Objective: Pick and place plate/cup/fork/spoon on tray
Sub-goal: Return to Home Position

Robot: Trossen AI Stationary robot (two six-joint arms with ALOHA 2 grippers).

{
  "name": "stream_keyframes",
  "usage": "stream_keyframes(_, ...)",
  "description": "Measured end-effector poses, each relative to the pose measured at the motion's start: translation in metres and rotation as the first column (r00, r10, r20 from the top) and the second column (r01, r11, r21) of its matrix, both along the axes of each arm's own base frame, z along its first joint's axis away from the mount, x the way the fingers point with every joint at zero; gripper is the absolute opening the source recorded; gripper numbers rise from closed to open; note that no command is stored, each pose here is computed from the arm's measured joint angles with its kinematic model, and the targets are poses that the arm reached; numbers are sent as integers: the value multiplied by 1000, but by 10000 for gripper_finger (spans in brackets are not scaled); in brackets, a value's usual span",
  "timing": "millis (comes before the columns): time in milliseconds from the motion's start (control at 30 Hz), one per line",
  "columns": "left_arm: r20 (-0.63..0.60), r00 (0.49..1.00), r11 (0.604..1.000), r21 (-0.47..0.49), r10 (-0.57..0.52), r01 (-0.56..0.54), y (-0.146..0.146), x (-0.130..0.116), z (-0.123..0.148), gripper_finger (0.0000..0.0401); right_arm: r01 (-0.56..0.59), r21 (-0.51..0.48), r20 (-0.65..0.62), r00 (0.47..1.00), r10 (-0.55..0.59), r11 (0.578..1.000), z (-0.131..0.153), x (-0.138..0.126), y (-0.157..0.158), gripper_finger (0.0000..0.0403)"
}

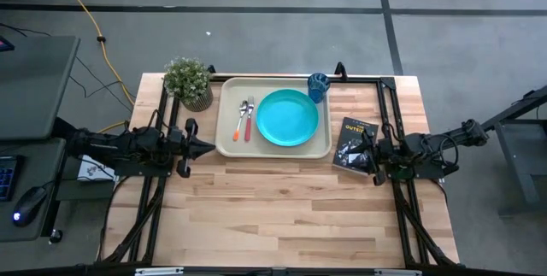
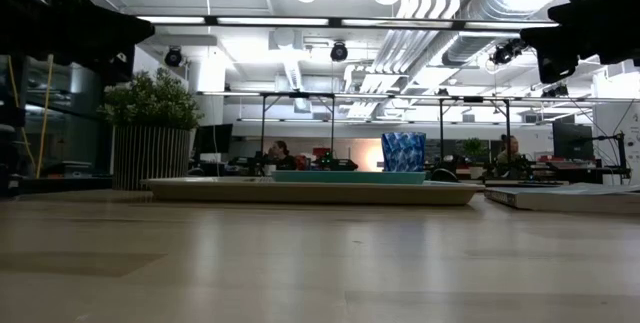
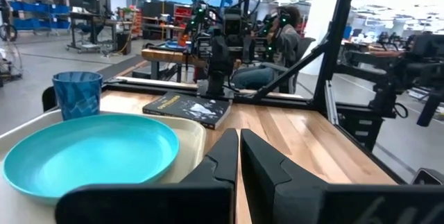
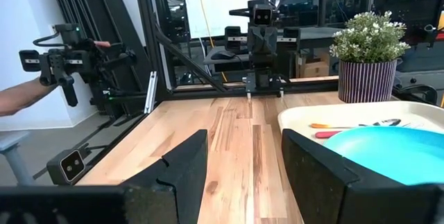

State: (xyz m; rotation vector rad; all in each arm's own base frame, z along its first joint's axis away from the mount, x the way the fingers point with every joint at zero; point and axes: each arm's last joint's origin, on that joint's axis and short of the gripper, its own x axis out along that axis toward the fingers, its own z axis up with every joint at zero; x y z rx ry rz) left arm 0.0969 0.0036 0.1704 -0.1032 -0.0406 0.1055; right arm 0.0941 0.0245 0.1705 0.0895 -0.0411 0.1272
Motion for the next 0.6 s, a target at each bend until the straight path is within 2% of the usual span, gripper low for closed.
stream_keyframes(200,-1,1000,1000,0,-15,15,-1,0,0,0,31,2,7,999,-31,1000,1,0,-3,177)
stream_keyframes(600,0,1000,1000,0,-15,15,-1,0,0,0,210,3,8,978,-210,978,1,3,-20,177)
